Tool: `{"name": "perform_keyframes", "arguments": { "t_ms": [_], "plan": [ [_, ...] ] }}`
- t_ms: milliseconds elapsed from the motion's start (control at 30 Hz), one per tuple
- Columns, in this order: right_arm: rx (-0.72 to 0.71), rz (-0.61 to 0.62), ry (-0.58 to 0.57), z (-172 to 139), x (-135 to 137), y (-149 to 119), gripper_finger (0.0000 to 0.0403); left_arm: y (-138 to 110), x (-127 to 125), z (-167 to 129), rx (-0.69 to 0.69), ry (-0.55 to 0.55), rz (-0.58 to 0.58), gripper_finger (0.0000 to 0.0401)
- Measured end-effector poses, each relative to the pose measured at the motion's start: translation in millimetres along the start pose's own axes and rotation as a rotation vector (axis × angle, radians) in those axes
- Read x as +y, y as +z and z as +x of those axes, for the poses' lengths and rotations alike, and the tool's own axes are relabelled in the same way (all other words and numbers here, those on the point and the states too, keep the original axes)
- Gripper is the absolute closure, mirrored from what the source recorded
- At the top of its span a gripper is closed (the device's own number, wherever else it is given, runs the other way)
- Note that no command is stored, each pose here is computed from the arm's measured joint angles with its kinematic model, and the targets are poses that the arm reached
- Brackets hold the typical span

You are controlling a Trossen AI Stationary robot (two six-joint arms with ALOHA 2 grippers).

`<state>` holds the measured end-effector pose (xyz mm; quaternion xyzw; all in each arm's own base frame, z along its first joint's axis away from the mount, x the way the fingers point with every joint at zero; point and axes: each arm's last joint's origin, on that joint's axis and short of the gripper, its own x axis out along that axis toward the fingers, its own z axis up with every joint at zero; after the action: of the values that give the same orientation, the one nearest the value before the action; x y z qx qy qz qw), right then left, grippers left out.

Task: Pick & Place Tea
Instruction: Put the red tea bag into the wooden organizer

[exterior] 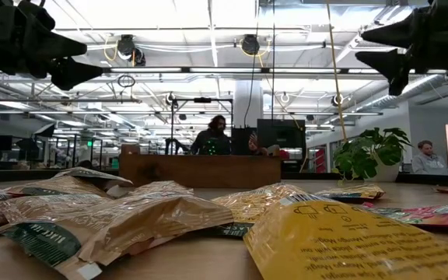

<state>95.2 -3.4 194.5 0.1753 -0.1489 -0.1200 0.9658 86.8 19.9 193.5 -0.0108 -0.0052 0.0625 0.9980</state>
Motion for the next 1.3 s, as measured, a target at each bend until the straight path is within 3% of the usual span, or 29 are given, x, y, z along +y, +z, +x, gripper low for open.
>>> {"name": "perform_keyframes", "arguments": {
  "t_ms": [133,233,333,467,567,733,833,1100,1300],
  "plan": [
    [0.267,-0.116,-0.026,8.8,7.2,-3.5,0.0222,0.2,0.0,-0.1,-0.001,0.0,0.0,0.0004],
    [0.567,-0.19,-0.127,24.2,19.1,3.1,0.0222,0.1,0.0,0.0,0.0,0.0,0.0,0.0004],
    [0.98,-0.222,-0.25,41.1,30.3,-2.7,0.0222,0.2,0.0,-0.1,-0.001,0.0,0.0,0.0004],
    [1.485,-0.126,-0.498,58.7,45.5,-12.6,0.0222,0.2,0.0,0.0,-0.002,0.0,0.0,0.0004],
    [1.728,-0.174,-0.691,57.3,49.6,-29.7,0.0222,0.2,0.0,0.0,-0.002,0.001,0.0,0.0004],
    [1.876,-0.187,-0.796,50.0,53.2,-52.0,0.0222,0.3,0.0,0.0,-0.003,0.0,0.0,0.0004],
    [1.883,-0.158,-0.839,44.3,53.3,-55.4,0.0213,0.3,0.0,0.0,-0.003,0.0,0.0,0.0004],
    [1.738,0.003,-0.815,34.5,53.0,-55.2,0.0149,0.4,0.0,0.0,-0.003,0.0,0.0,0.0004],
    [1.67,0.101,-0.893,20.7,39.7,-70.6,0.0115,0.4,0.0,-0.1,-0.003,0.001,0.0,0.0004]
  ]
}}
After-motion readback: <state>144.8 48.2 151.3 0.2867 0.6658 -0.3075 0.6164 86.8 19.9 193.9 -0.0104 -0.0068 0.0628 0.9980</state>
